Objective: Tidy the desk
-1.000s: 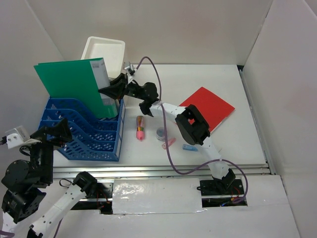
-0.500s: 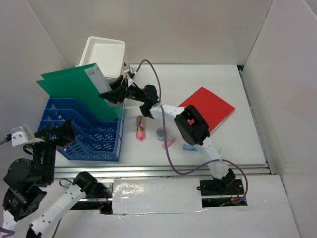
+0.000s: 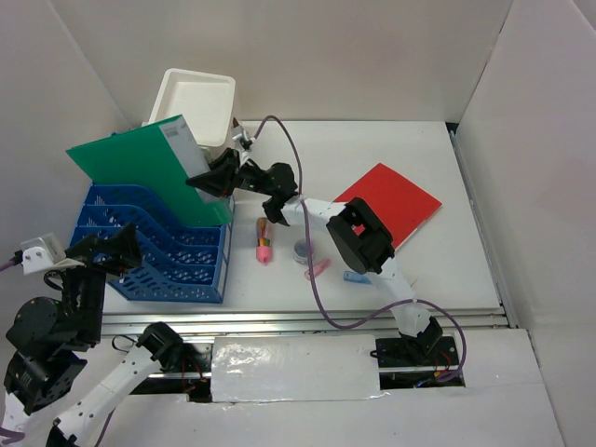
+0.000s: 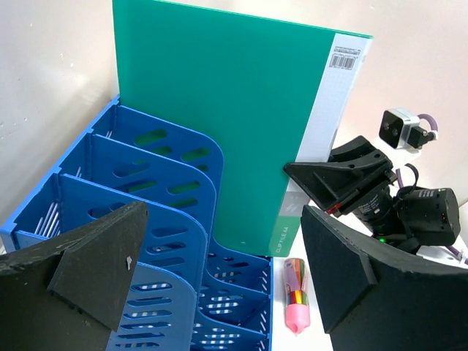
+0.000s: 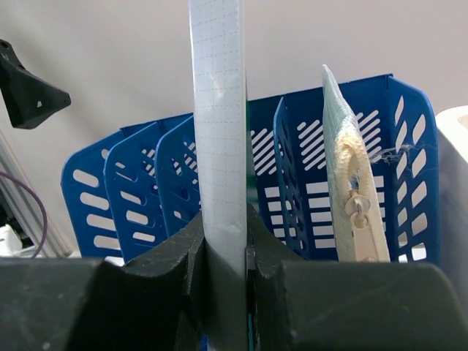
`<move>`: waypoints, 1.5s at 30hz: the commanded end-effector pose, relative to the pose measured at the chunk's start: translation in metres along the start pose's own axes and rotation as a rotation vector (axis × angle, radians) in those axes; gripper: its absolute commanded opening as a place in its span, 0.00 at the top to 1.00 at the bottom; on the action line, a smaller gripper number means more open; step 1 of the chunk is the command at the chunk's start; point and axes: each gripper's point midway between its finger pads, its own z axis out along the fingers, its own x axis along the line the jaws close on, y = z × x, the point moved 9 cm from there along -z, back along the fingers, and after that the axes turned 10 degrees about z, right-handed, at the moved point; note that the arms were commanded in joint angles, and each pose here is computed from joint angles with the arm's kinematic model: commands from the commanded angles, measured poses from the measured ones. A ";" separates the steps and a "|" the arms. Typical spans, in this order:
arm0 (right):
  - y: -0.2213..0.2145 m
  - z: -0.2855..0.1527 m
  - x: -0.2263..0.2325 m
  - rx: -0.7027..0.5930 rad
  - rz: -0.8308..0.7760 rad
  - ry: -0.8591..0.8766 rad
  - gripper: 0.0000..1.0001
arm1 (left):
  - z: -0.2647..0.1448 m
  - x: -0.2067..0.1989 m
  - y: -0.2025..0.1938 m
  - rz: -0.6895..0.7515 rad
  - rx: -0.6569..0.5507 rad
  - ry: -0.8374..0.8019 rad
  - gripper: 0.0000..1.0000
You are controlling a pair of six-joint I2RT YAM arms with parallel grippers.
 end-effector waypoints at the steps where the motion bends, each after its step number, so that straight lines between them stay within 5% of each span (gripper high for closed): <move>1: 0.039 0.022 0.054 -0.194 -0.167 0.216 1.00 | -0.001 0.002 0.010 -0.010 -0.043 0.001 0.00; 26: 0.074 0.036 0.087 -0.426 -0.343 0.303 1.00 | 0.004 -0.003 0.006 0.004 -0.028 -0.010 0.00; 45: 0.034 0.033 0.049 -0.363 -0.394 0.303 1.00 | 0.008 -0.011 0.000 0.038 -0.019 -0.078 0.00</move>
